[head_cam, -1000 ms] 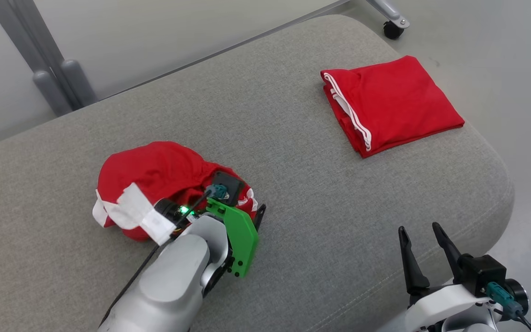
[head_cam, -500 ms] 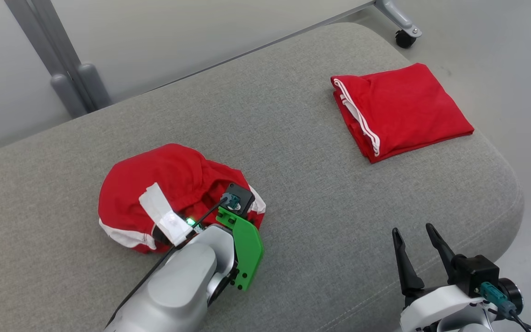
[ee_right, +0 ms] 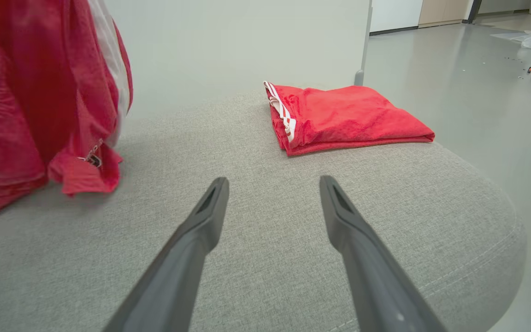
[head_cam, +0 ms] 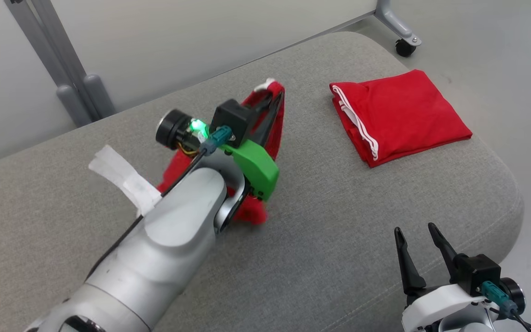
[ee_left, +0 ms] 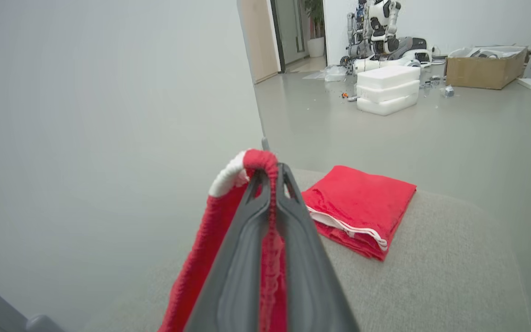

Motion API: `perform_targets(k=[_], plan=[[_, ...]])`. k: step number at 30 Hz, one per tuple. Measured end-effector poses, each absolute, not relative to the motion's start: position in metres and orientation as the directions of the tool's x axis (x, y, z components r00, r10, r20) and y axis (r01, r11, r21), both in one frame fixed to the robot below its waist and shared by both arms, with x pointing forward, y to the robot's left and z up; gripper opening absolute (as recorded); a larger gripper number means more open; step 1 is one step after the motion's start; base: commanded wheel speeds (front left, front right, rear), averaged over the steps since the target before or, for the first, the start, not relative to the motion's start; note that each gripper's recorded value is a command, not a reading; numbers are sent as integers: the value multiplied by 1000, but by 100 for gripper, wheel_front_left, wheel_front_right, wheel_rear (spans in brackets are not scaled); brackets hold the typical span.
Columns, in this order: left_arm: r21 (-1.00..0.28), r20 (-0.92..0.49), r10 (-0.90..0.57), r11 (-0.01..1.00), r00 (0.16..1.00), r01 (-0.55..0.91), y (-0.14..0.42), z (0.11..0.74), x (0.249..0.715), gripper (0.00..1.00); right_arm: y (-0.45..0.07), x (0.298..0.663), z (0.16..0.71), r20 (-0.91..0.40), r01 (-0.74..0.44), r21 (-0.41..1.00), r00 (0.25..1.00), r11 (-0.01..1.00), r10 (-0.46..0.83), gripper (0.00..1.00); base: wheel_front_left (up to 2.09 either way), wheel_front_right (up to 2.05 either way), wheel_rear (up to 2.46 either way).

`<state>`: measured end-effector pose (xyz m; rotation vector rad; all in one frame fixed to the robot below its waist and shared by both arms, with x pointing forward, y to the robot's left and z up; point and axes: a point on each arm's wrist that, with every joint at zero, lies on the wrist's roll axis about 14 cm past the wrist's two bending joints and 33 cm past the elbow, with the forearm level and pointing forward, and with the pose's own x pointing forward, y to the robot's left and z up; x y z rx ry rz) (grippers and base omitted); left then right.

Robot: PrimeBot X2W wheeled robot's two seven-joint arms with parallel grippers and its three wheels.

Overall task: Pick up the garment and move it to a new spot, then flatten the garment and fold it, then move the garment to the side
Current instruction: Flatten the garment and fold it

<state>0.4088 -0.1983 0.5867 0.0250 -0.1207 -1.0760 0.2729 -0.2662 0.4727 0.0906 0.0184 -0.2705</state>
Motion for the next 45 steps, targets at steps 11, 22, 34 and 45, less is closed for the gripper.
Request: perform_targets(k=[11,22,34,45], plan=[[46,72,-870,491,487,870,-168,577,413,0,-256,281,470,-35,230,100,973,968,-228,100,0,0,0],[-100,-328,-793,570,514,815,-55,430,356,0,-218,306,461,-59,98,111,994,989,-92,100,0,0,0],[-212,-398,-692,708,602,674,1,410,330,100,-184,324,466,-40,-23,118,999,993,28,100,0,0,0],[-231,-309,-639,769,704,597,8,462,381,100,-186,321,468,-31,-18,118,999,993,21,100,0,0,0]])
